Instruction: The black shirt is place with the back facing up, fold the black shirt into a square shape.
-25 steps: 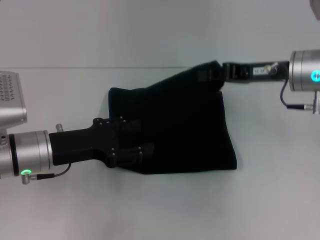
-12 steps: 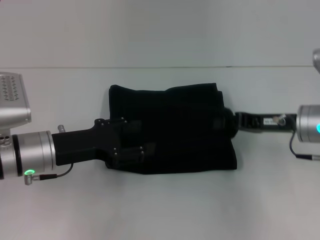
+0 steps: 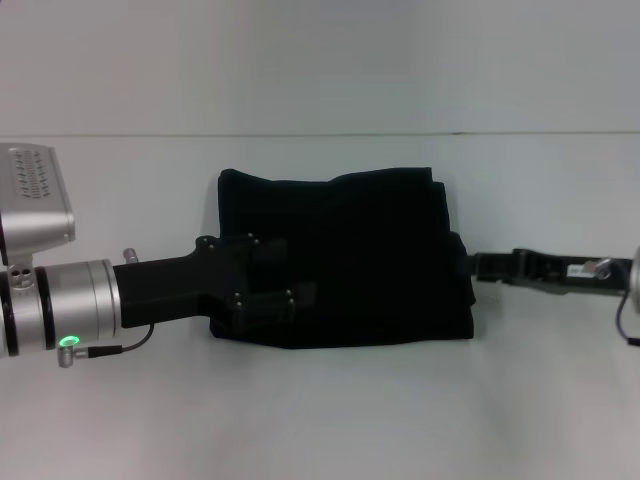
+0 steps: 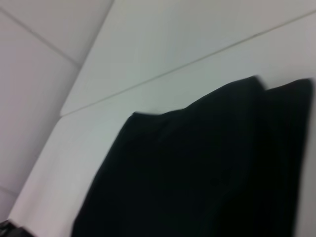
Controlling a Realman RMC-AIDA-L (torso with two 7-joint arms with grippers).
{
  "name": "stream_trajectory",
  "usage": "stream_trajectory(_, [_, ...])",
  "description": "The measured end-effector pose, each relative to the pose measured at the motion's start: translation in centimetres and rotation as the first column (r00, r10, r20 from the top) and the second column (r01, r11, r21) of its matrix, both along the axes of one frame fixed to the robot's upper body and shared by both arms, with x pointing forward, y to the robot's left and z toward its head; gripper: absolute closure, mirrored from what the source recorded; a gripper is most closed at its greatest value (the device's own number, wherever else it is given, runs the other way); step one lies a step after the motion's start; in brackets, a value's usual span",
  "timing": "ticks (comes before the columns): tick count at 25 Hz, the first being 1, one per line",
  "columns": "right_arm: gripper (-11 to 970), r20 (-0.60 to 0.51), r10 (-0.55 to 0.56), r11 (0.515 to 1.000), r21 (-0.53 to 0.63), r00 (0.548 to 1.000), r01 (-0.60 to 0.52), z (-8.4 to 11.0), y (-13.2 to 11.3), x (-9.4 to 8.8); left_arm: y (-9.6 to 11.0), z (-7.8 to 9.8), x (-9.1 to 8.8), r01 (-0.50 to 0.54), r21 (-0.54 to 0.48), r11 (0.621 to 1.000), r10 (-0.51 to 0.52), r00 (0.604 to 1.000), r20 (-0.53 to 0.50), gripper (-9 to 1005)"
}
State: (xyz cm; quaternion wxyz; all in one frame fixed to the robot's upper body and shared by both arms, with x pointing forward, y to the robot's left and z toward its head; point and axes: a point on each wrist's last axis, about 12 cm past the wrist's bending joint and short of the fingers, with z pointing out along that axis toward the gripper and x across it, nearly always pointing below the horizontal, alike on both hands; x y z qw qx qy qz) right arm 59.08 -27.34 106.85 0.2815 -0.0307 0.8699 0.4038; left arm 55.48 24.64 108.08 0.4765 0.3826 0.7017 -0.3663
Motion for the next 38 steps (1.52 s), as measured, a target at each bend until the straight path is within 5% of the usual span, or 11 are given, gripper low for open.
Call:
stream_trajectory(7, [415,0.071,-0.104,0.994,0.023,0.992,0.103,3.2,-2.5,2.9,0.3,0.4,0.4,-0.017,0.0,1.0,0.017,1.0,0.014,273])
stream_trajectory(12, [266,0.002,-0.106,0.994,0.028,0.994,0.106,5.4,-1.4,5.4,0.1,0.6,0.7,-0.014,0.0,1.0,0.014,1.0,0.022,273])
stream_trajectory(18, [273,-0.077,-0.076,0.997,-0.011,0.994,0.076,4.8,1.0,5.7,0.0,0.8,0.9,-0.02,-0.01,1.0,0.02,0.999,0.029,274])
stream_trajectory(27, [337,-0.021,-0.163,0.981,-0.113,0.986,0.159,1.6,5.0,5.9,0.5,0.4,0.8,-0.058,-0.007,0.998,0.058,0.998,0.023,274])
stream_trajectory(38, [418,0.008,-0.205,0.974,-0.1,0.979,0.205,1.6,6.3,6.5,0.8,0.3,0.8,-0.08,-0.009,0.997,0.08,0.997,0.022,275])
